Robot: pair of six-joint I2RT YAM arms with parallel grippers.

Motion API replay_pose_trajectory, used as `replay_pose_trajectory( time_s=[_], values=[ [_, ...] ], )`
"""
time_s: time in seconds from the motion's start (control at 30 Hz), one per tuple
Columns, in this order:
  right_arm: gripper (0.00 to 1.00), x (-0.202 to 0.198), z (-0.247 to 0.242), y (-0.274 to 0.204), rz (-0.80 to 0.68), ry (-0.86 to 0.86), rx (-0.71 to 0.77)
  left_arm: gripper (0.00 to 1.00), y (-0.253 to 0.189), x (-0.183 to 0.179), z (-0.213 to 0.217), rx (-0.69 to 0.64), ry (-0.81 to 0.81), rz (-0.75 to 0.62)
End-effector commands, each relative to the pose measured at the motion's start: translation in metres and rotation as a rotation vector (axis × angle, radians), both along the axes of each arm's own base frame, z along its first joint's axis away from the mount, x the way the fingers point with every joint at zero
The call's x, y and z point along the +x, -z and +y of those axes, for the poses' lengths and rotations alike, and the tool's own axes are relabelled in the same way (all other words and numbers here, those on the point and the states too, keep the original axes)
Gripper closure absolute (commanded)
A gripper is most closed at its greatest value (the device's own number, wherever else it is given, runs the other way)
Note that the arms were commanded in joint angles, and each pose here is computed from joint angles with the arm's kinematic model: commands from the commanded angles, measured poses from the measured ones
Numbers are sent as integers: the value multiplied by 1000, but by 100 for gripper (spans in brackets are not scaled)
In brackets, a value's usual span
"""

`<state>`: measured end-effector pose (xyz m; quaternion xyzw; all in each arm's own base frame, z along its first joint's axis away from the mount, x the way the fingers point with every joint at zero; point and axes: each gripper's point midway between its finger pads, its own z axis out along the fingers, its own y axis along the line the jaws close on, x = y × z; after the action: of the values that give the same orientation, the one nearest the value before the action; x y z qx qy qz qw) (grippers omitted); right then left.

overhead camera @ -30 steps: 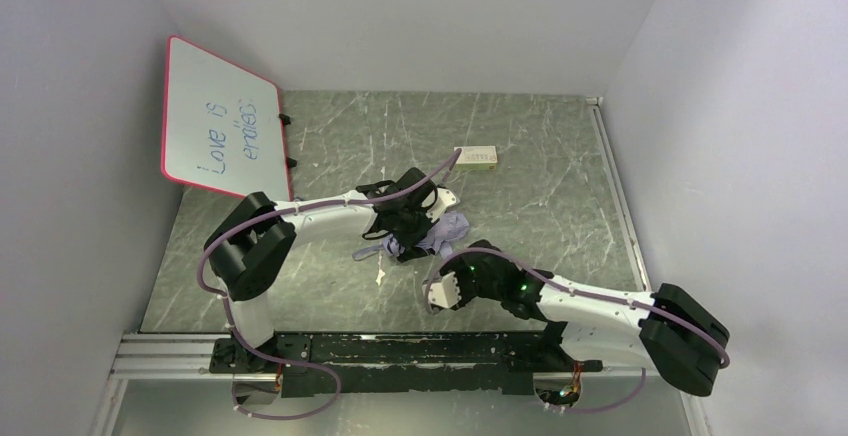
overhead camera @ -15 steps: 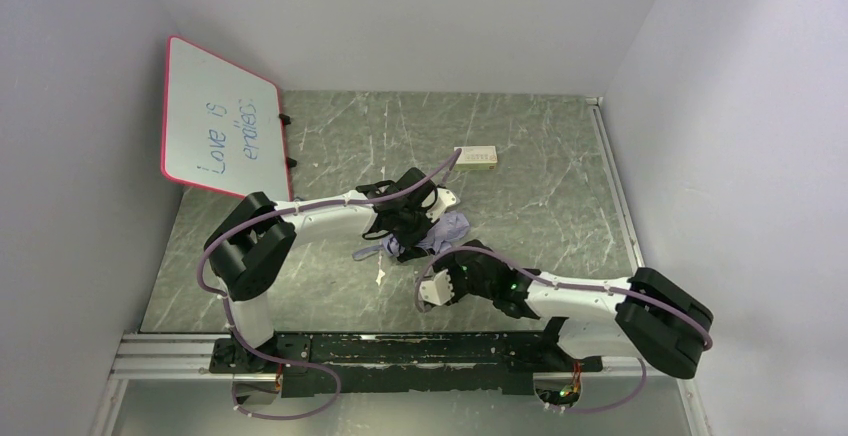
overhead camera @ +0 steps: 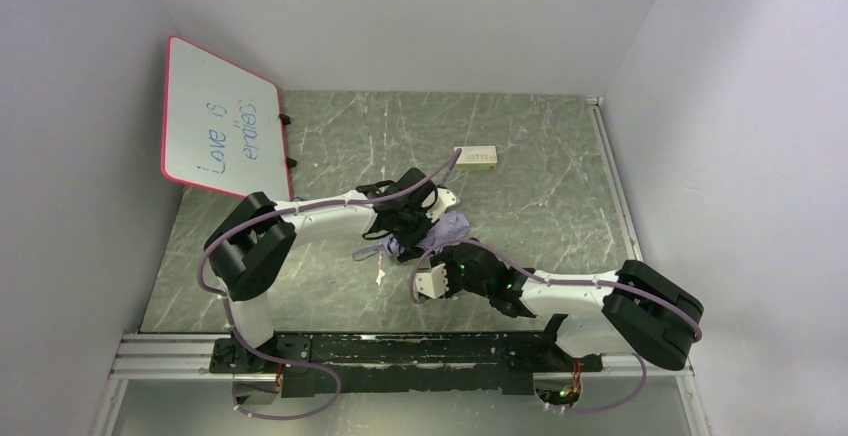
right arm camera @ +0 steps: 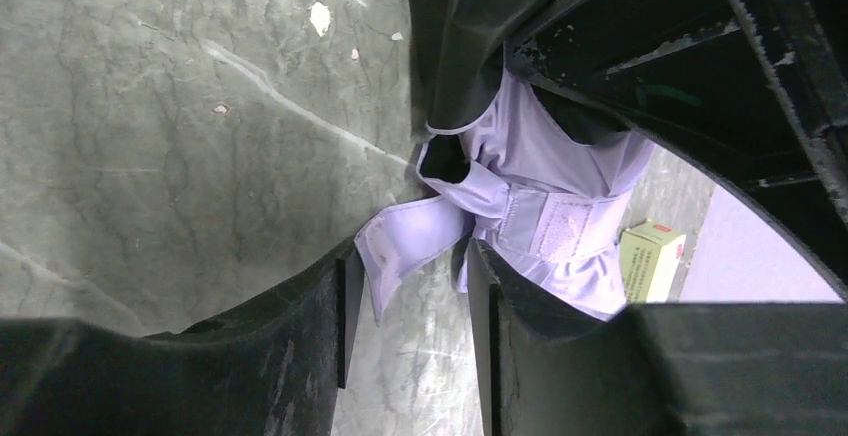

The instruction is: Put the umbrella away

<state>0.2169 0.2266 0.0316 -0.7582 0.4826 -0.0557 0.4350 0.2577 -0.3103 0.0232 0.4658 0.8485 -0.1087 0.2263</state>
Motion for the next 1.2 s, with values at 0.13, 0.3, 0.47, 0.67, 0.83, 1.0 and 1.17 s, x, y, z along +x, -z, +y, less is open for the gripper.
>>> replay_pose_trajectory(
  time_s=[0.13, 0.3, 0.47, 0.67, 0.83, 1.0, 1.17],
  values=[
    [73, 11, 1, -5, -2, 39, 22, 95, 69, -34, 90, 383, -32, 133],
    [83, 12, -2, -7, 19, 50, 42, 95, 70, -34, 91, 386, -30, 134],
    [95, 6, 1, -5, 79, 40, 62, 95, 70, -34, 91, 386, -30, 134],
    [96, -3, 4, 4, 156, 10, 42, 95, 70, -34, 91, 388, -30, 134],
    [92, 1, 2, 7, 143, 23, 27, 95, 70, -34, 91, 388, -31, 132],
    [95, 4, 3, 6, 134, 35, 26, 95, 70, -34, 91, 390, -31, 131],
    [100, 3, 4, 0, 150, 45, 51, 95, 70, -34, 92, 395, -31, 131]
  ],
)
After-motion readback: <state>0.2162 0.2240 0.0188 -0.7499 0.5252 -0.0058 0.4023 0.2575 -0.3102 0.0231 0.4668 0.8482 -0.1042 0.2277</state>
